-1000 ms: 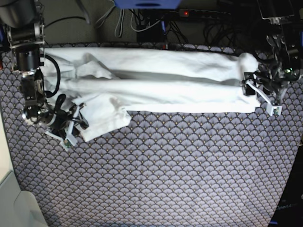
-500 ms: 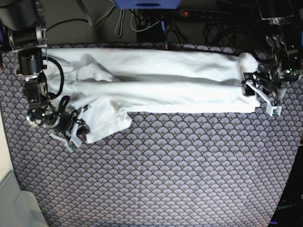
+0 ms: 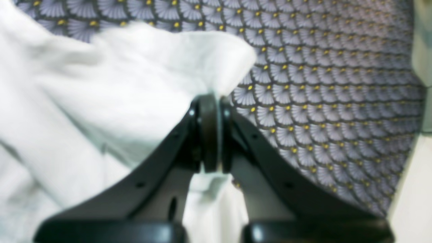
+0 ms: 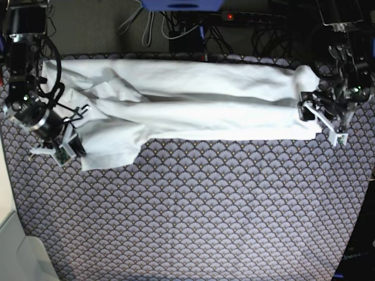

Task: Fold the T-shirt properly
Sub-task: 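Grasp the sleeve with the right gripper and tuck it onto the fold, then grip both ends of the white strip with left and right grippers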

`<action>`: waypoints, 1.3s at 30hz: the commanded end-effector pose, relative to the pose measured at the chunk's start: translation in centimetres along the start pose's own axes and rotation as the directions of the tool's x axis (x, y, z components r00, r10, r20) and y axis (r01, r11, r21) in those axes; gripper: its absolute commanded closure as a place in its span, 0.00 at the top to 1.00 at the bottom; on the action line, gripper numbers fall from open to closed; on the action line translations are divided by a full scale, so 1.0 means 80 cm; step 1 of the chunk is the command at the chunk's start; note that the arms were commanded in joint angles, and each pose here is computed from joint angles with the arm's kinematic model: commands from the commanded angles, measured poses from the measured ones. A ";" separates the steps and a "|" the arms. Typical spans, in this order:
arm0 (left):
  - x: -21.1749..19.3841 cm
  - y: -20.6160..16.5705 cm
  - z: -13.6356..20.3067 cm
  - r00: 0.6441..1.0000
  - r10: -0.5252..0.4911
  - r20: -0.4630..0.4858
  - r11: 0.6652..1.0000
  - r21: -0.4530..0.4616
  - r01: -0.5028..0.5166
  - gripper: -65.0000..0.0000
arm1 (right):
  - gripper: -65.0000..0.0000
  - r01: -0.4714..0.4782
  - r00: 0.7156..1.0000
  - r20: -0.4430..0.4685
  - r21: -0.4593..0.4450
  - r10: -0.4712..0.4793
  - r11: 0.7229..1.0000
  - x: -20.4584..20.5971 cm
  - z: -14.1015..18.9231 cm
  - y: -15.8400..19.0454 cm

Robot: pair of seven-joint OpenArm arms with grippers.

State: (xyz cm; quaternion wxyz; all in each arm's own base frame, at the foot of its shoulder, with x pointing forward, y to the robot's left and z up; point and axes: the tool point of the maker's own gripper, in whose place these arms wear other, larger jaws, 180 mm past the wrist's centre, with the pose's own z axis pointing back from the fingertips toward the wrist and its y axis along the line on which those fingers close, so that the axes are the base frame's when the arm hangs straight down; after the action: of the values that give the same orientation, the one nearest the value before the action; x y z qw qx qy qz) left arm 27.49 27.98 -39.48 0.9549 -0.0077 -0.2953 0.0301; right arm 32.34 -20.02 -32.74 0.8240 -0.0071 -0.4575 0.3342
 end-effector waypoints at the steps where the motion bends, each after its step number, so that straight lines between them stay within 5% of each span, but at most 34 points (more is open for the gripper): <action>1: 0.027 0.006 0.006 0.998 -0.014 0.057 1.000 0.010 0.013 0.71 | 0.00 -0.020 0.999 0.047 -0.017 0.021 1.000 0.016 0.014 -0.005; 15: 0.022 0.012 -0.005 0.999 0.013 0.030 1.000 0.007 -0.013 0.71 | 0.00 0.010 0.996 -0.087 0.002 -0.010 1.000 -0.057 0.084 0.043; 30: 0.011 -0.013 -0.012 0.999 -0.046 -0.001 0.998 -0.031 0.045 0.71 | 0.01 0.114 0.988 -0.105 0.031 -0.110 0.993 -0.073 0.081 0.084; 39: 0.005 -0.012 -0.011 0.999 -0.044 -0.011 0.999 -0.031 0.044 0.71 | 0.31 0.180 0.966 -0.197 0.036 -0.169 0.983 -0.123 0.075 0.087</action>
State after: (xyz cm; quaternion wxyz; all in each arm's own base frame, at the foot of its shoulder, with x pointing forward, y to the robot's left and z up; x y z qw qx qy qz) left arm 27.48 26.52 -41.18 0.9624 -0.0220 -0.2707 0.0090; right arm 19.70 -21.59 -39.90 0.8984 0.0285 -0.3473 0.2672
